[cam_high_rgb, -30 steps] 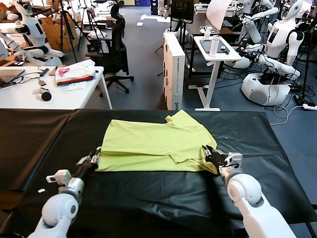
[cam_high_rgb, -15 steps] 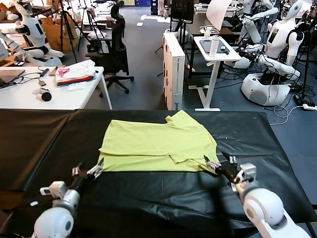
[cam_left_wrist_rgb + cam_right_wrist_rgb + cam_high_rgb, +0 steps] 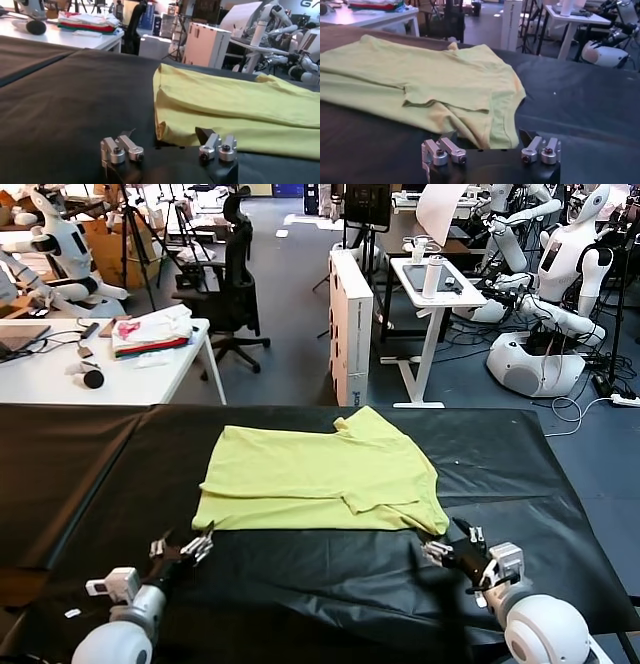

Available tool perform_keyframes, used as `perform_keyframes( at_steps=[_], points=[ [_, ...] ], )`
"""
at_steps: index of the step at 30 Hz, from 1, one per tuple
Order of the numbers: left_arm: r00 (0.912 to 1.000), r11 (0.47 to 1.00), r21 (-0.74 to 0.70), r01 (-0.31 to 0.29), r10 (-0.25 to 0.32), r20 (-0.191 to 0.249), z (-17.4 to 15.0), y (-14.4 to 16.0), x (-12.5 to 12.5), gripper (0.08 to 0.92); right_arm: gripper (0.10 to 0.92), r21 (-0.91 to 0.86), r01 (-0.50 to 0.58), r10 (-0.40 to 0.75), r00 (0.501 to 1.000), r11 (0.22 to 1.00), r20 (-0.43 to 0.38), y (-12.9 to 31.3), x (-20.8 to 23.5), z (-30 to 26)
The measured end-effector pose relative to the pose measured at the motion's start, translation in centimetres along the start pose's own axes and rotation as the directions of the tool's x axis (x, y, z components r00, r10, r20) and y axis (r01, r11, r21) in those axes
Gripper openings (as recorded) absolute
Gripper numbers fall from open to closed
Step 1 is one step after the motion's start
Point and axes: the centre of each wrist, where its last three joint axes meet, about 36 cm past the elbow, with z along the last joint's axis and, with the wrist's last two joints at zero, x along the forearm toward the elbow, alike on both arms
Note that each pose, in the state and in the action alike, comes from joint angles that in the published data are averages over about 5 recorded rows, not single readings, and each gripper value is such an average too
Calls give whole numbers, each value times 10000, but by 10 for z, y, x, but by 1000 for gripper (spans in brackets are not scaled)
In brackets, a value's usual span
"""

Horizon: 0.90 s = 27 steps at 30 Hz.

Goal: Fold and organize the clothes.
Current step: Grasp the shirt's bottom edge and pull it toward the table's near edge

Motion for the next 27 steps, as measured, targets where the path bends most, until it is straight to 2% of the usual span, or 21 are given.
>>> perform_keyframes(
  at_steps=[3,5,7,11,17,21,27],
  points=[
    [10000,10000,13,20,-20,-28,1,1,0,302,227,29,-40,40,10000,10000,-50,-2,-1,1],
    [10000,10000,16,32,-32,-46,2,1,0,208,155,13,-95,95,9999,10000,-76,-4,-1,1],
    [10000,10000,11,46,-46,-69,3,2,0,150,138,-43,-178,177,9998,9998,-108,-7,0,0],
    [9999,10000,-45,81,-81,-128,4,4,2,147,138,-231,-398,390,9987,9989,-339,-10,4,-4],
    [9997,9993,-335,183,-188,-152,-2,9,13,147,138,-543,-572,506,9919,9969,-1163,-13,17,-11],
    [9997,9982,-571,209,-218,-146,-7,9,26,147,138,-584,-567,465,9855,9967,-1629,-12,30,-17],
    [9992,9962,-861,157,-187,-342,-8,5,51,147,138,-478,-482,386,9822,9977,-1840,-5,48,-21]
  ],
)
